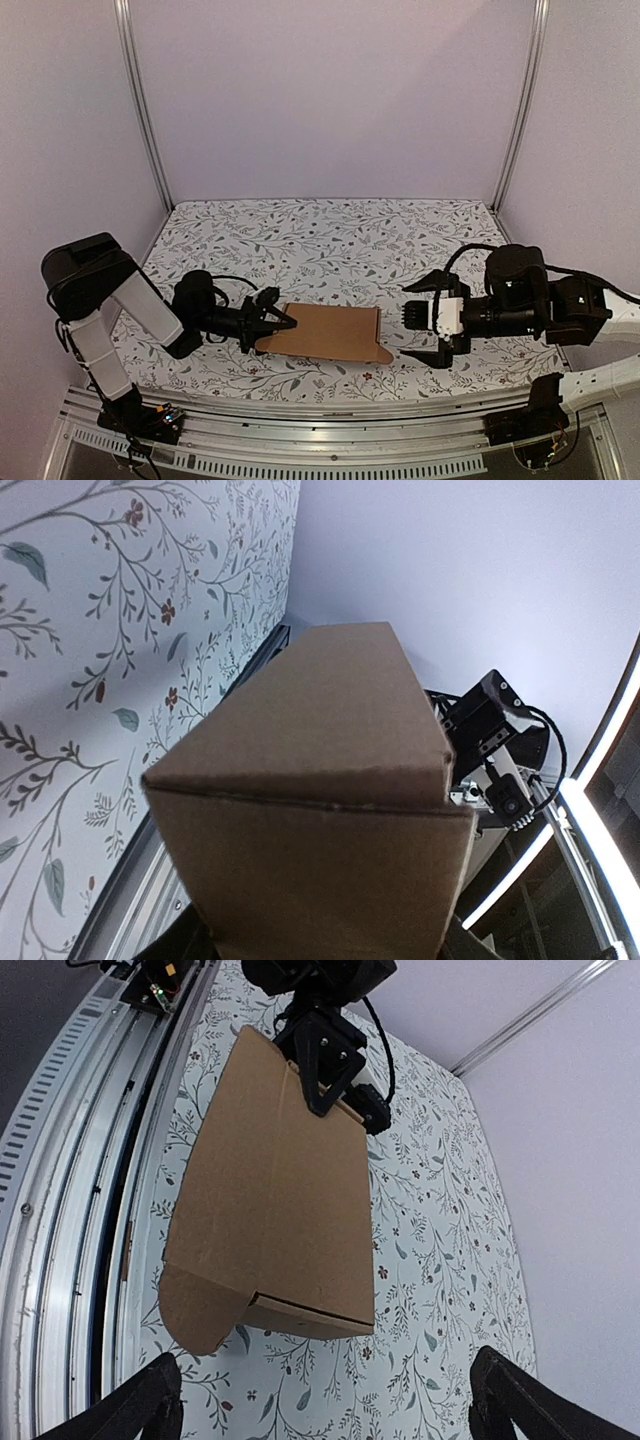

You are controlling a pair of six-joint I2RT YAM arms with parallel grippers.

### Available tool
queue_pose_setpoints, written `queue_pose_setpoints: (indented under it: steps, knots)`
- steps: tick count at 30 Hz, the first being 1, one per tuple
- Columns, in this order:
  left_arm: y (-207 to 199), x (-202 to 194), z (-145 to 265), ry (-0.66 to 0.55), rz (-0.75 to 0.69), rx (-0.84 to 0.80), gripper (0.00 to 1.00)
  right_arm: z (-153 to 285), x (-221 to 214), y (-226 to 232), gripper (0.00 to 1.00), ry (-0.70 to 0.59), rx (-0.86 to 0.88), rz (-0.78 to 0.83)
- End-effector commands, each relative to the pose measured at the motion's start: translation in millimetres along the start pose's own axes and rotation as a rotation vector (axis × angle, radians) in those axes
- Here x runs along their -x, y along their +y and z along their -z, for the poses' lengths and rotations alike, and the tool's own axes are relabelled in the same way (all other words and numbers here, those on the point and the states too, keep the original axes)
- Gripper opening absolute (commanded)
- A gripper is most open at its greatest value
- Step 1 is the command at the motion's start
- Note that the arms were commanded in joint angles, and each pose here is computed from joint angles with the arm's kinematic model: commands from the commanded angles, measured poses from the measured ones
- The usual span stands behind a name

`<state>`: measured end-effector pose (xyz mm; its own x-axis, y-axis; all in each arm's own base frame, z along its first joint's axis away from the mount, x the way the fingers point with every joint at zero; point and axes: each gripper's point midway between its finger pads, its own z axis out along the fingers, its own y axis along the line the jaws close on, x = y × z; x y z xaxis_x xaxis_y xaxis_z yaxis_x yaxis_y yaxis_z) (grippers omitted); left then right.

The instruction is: Fold the paper box

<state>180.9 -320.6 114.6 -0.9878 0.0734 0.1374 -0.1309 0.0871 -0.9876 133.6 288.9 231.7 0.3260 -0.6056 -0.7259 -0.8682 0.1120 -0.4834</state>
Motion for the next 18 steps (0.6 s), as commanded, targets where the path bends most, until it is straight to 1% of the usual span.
queue_pose_setpoints:
  steps: [1, 5, 12, 18]
  knots:
    - [-46.5, -9.0, 5.6, 0.036, -0.192, -0.140, 0.40, -0.2, -7.2, -1.7, 0.99, 0.096, -0.063, 0.326]
    - [-59.1, -13.6, 7.0, 0.051, -0.228, -0.161, 0.40, -5.1, -9.4, -0.3, 0.99, 0.128, -0.091, 0.459]
    - [-77.8, -25.1, 11.6, 0.072, -0.293, -0.192, 0.41, -7.4, 8.8, 5.9, 0.99, 0.099, -0.145, 0.630]
    - [-98.3, -39.3, 15.7, 0.098, -0.380, -0.228, 0.41, -5.7, 34.5, 16.6, 0.99, 0.040, -0.219, 0.793]
